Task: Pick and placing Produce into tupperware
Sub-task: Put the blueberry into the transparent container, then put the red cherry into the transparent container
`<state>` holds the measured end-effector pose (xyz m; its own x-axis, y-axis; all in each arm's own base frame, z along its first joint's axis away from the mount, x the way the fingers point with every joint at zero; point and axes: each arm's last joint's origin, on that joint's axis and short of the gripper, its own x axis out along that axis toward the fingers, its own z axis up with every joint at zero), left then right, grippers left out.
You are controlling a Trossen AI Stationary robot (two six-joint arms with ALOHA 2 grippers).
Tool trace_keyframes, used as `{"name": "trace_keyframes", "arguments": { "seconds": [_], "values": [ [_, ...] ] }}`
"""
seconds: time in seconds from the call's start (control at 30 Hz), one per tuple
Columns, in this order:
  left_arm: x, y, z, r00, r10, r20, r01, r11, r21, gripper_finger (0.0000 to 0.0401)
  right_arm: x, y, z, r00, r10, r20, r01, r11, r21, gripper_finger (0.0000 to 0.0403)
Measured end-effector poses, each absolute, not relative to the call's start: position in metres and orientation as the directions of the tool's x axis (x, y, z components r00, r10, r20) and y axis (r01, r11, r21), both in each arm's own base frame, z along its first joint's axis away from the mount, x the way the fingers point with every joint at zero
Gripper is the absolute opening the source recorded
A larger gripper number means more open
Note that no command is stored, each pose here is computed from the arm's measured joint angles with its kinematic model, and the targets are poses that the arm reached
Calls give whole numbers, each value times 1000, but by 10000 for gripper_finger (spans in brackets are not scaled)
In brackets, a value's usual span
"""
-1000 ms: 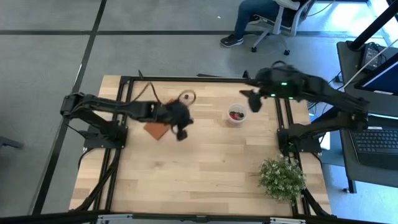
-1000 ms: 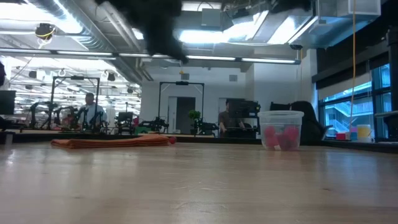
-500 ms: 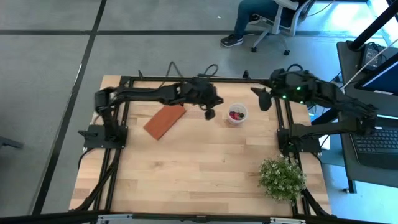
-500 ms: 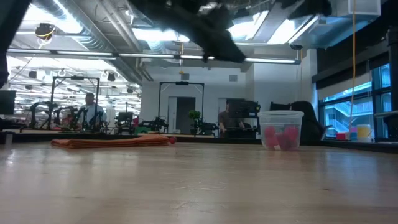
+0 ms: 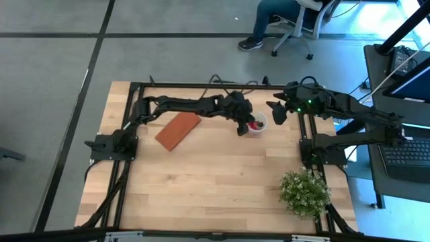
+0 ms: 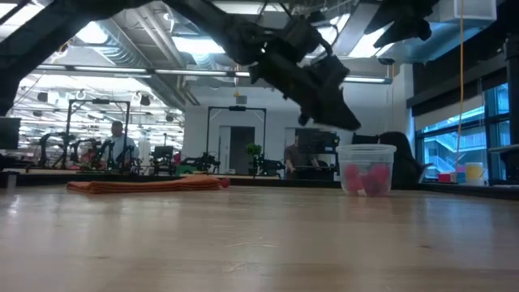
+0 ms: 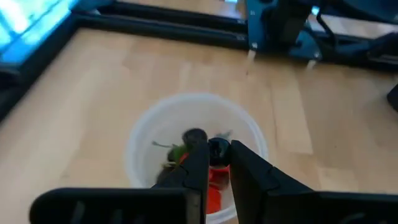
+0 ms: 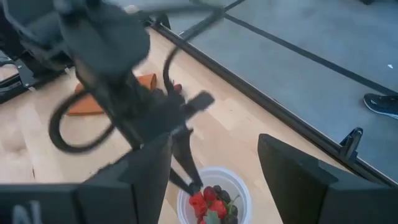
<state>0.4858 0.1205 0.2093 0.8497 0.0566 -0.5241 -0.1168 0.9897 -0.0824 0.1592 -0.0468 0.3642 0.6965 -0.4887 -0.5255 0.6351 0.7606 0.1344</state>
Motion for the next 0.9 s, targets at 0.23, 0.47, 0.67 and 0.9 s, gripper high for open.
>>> {"name": "trace_keyframes", "arguments": {
  "seconds": [0.23, 0.47, 0.67, 0.9],
  "values": [
    [492, 116, 184, 816, 52, -575, -134, 986, -102, 49, 159, -47, 365, 699, -489, -522, 635, 761, 137, 240],
    [491, 118, 184, 805, 143, -576, -190, 982, -21, 64, 159, -47, 365, 699, -489, -522, 642, 751, 155, 240],
    [491, 120, 184, 798, 178, -576, -218, 976, -1, 74, 159, -47, 365, 698, -489, -522, 642, 751, 155, 240],
    [491, 119, 185, 800, 178, -573, -204, 979, 19, 87, 159, -47, 365, 698, -489, -523, 642, 751, 155, 240]
  ]
}}
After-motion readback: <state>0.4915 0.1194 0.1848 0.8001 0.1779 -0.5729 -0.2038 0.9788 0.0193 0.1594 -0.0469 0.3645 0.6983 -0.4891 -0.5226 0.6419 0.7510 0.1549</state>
